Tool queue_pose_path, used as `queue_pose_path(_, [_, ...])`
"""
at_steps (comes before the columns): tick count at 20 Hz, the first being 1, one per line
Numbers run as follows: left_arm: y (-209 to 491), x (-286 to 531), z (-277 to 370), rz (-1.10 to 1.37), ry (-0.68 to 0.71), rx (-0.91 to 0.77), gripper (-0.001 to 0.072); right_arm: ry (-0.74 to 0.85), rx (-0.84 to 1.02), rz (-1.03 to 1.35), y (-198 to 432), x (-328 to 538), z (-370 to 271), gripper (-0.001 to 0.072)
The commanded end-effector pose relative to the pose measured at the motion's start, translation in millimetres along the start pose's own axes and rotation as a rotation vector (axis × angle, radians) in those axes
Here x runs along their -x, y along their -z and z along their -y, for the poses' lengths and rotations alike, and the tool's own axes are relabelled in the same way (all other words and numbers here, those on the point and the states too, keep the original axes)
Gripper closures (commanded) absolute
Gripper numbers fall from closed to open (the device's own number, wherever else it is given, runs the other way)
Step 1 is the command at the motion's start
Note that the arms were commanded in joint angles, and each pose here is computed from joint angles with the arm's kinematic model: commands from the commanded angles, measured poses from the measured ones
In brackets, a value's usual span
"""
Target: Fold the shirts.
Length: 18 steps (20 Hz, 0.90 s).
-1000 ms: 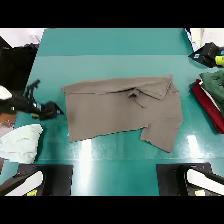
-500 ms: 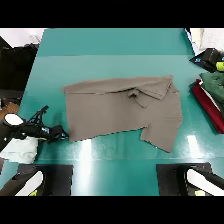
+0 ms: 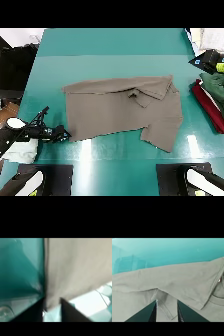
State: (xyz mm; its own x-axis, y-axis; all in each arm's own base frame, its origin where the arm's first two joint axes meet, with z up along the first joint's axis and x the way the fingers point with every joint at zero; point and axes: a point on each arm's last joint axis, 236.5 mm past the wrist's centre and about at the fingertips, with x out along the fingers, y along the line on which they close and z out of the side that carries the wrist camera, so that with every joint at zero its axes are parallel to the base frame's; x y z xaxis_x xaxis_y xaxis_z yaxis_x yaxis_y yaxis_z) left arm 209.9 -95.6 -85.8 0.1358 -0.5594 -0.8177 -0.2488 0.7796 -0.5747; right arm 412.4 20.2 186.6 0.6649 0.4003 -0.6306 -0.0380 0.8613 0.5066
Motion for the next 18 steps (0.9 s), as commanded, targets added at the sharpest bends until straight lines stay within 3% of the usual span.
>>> queue_pose_path(1, [-8, 0, 12, 0.034, 0.05, 0.025, 0.0591, -0.002, 0.0, -0.014, 3, 0, 0, 0.0426])
queue_pose_path(3, [-13, 1, 18, 0.057, 0.076, 0.018, 0.0596, -0.002, 0.0, -0.021, 5, 0, -1, 0.0426])
queue_pose_path(4, [-14, 1, 20, 0.059, 0.086, 0.0, 0.0682, 0.004, 0.003, -0.024, 6, 0, 1, 0.0426])
queue_pose_path(11, [-8, 2, 22, 0.033, 0.087, -0.067, 0.0683, 0.023, 0.012, -0.068, 16, 1, 6, 0.0426])
queue_pose_path(15, [-22, 31, 25, 0.013, 0.001, -0.202, 0.0684, 0.238, 0.039, -0.243, 60, 5, 63, 0.0426])
queue_pose_path(18, [-38, 54, 26, 0.033, -0.067, -0.274, 0.0684, 0.298, -0.003, -0.407, 115, -5, 95, 0.0425])
